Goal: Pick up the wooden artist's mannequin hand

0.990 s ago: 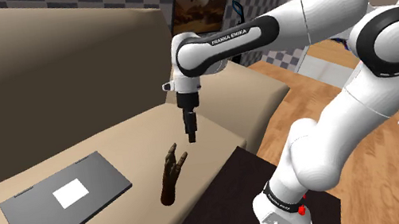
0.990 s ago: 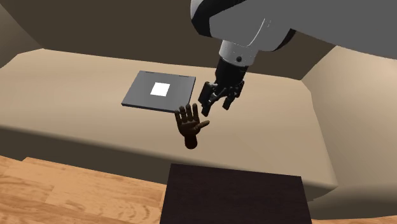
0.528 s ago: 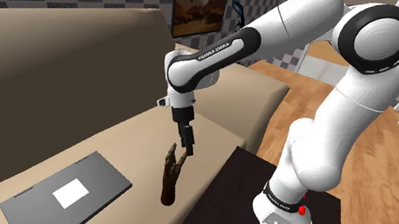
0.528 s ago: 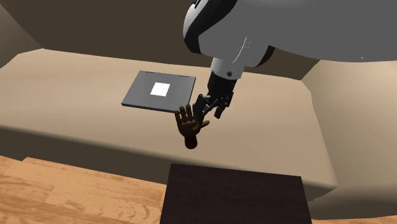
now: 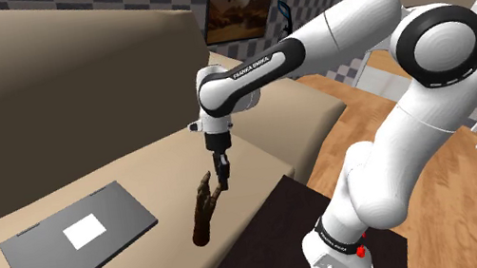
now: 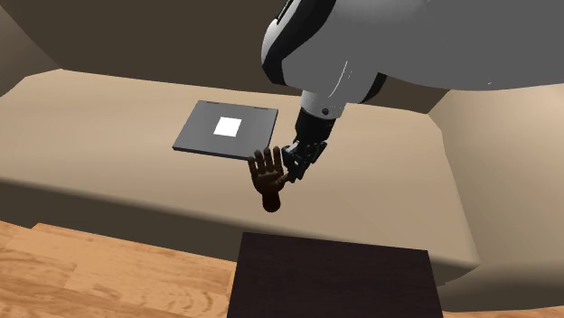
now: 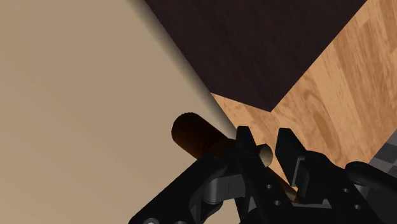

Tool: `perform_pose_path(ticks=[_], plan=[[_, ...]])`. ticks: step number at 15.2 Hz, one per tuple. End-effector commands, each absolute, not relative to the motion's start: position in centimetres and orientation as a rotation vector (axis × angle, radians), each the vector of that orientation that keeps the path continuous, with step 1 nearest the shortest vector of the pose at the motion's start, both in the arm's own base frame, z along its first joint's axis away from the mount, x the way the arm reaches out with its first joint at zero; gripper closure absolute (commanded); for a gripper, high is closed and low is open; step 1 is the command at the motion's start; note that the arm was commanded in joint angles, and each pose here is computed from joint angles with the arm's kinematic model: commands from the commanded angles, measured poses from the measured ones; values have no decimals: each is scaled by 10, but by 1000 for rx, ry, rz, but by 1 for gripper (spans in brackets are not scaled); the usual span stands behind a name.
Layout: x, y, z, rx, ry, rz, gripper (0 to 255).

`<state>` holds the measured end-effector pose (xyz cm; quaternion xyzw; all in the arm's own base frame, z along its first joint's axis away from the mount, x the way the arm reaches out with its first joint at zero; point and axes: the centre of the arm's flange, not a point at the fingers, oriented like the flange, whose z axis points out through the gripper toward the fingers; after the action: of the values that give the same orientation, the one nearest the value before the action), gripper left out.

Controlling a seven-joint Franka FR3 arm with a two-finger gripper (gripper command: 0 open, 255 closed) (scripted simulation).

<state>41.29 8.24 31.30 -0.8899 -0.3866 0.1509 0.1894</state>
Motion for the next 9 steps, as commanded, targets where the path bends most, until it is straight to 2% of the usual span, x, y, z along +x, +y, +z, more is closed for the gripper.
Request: perform_pose_path(ticks=[1,9], plan=[[413,83,313,-2502,-1087,425,255],[413,82,328,-2502,-1087,425,255]])
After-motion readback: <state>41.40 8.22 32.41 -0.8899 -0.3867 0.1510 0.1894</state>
